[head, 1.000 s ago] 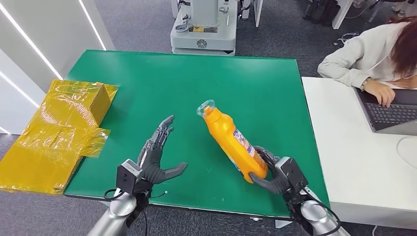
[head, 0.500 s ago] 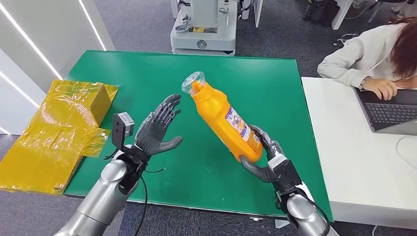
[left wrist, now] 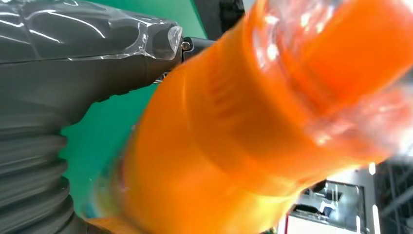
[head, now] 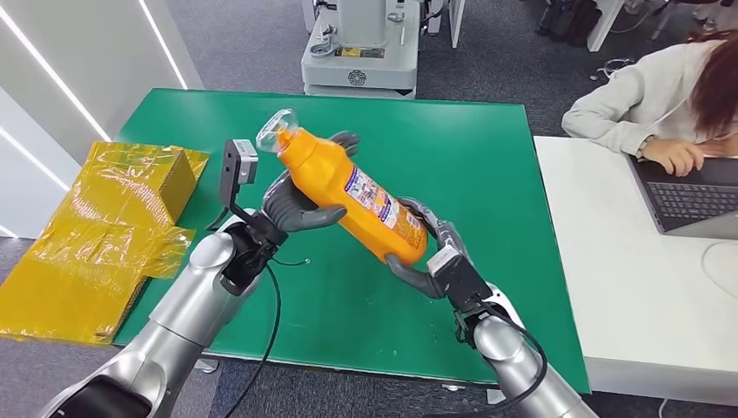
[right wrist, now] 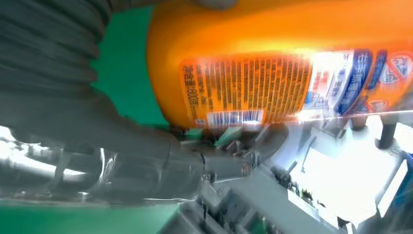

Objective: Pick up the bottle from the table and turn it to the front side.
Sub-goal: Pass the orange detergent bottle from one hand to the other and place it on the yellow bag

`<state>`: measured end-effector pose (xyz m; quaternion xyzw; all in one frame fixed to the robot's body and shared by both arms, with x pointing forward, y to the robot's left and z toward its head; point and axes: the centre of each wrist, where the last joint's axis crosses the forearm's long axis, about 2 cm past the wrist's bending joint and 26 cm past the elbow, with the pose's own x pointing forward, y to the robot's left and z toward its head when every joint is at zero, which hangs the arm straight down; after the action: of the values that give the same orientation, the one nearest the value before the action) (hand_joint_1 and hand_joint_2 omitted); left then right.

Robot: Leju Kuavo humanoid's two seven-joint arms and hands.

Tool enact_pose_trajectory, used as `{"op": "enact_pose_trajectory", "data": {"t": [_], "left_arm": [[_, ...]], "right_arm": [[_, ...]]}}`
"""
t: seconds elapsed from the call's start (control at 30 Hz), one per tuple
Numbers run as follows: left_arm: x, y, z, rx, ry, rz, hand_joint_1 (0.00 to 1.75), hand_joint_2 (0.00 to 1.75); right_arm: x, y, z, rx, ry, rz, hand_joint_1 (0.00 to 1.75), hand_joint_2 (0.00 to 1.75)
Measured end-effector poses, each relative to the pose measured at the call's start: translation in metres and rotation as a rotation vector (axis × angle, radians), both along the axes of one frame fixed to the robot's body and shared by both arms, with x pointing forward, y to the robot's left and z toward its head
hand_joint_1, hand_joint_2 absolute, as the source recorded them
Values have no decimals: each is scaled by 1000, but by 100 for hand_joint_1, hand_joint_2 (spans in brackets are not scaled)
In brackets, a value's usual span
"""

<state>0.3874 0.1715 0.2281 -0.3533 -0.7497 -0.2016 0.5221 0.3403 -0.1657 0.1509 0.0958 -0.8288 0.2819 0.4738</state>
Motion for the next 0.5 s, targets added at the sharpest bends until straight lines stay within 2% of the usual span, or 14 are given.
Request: {"op": "enact_pose_trajectory", "data": {"t": [0.33,0.47,0.5], "left_arm": [[4,-2,10,-24,40,-59,0,175],[8,-4,21,-58,63,-93,0,175],[9,-4,24,-66,61,-96,42,175]], "right_arm": [[7,5,-11,-63,36,-11,175,175],[7,6,-17,-95,41,-30,171,175],[7,6,-18,-103,43,-36,171,175]]}}
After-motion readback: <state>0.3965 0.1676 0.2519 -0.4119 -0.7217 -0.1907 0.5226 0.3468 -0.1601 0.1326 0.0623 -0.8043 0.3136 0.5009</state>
